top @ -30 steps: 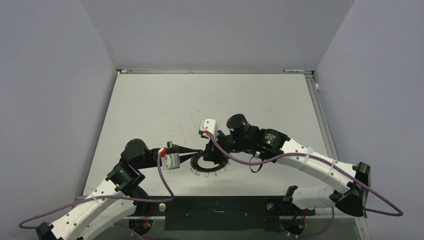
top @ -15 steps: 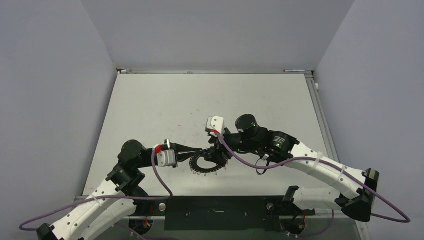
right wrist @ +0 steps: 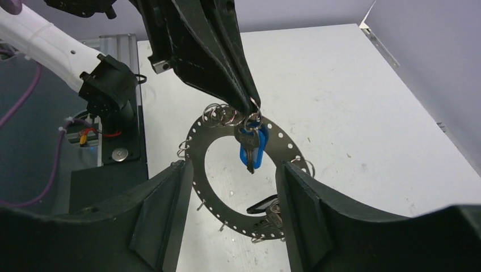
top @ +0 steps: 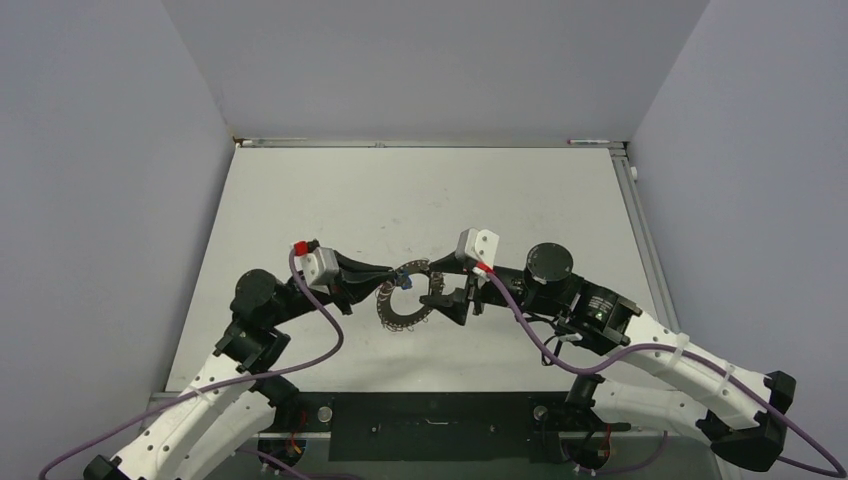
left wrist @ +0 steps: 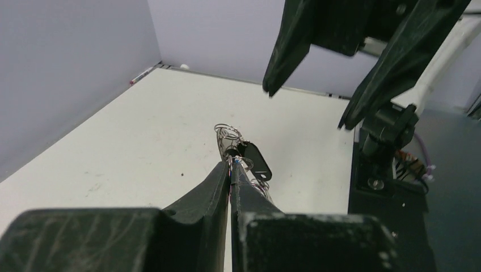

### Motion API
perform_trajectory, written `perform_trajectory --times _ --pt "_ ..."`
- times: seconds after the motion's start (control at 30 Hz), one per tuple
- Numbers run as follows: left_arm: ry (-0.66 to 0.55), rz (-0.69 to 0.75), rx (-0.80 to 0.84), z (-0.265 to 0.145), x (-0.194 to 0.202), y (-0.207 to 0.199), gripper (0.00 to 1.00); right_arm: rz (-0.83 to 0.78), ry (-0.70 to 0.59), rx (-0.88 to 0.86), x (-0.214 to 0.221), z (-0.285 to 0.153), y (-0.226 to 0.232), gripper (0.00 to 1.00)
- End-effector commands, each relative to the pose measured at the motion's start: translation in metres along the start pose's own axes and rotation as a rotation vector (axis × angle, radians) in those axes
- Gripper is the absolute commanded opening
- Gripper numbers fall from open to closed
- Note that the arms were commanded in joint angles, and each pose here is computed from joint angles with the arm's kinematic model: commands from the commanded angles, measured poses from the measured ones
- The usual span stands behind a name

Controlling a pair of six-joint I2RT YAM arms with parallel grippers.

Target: Put the keys on the keyring

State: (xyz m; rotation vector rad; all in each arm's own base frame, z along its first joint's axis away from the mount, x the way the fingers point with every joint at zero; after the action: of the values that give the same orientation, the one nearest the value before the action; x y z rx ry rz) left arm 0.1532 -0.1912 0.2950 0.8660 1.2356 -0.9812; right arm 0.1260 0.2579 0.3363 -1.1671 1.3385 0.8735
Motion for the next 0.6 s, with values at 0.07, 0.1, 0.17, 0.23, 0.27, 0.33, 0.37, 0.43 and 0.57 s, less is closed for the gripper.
perform_trajectory --times 0.07,0.1,0.17,0.23,0.27,0.33,0.37,0.43,0.57 --pt "-0.281 -0.075 0.113 -0.003 -0.063 -0.017 0.0 0.047 -0.137 0.032 -0.009 0.021 -0.007 0.49" --pt "-0.29 -0.078 0.118 -0.003 -0.064 -0.017 0.0 0.045 -0.157 0.016 -0.012 0.024 -0.006 0.46" --pt "-0.298 -0.07 0.135 -0.004 -0.066 -0.019 0.0 0.051 -0.174 -0.003 -0.012 0.028 -0.004 0.42" --pt "-0.306 -0.069 0.142 -0.005 -0.067 -0.02 0.0 0.058 -0.201 -0.018 -0.015 0.031 -0.002 0.41" --pt "-0.302 -0.074 0.139 -0.004 -0.066 -0.019 0.0 0.055 -0.208 -0.025 -0.017 0.032 -0.002 0.41" --pt "-0.288 -0.081 0.128 -0.003 -0.064 -0.017 0.0 0.048 -0.216 -0.043 -0.019 0.035 -0.001 0.41" --pt "-0.284 -0.084 0.115 -0.003 -0.064 -0.015 0.0 0.041 -0.222 -0.053 -0.02 0.035 0.0 0.41" --pt "-0.277 -0.084 0.097 -0.003 -0.063 -0.012 0.0 0.023 -0.242 -0.067 -0.025 0.032 0.002 0.41" --pt "-0.321 -0.07 0.141 -0.007 -0.067 -0.02 0.0 0.01 -0.282 -0.054 -0.029 0.029 0.0 0.43"
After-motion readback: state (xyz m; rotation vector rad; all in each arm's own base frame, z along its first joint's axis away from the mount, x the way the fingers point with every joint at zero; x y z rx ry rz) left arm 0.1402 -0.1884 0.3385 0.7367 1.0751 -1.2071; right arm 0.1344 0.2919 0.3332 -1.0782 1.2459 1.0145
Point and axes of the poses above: each gripper's point midway between its finger pads, its own z axis out along the fingers, its own y axis along the line the jaws close on, x = y × z, the point moved 5 cm from there along -z, back along the fingers, and after that the axes turned 1 degree about -z, right-handed, at the moved point
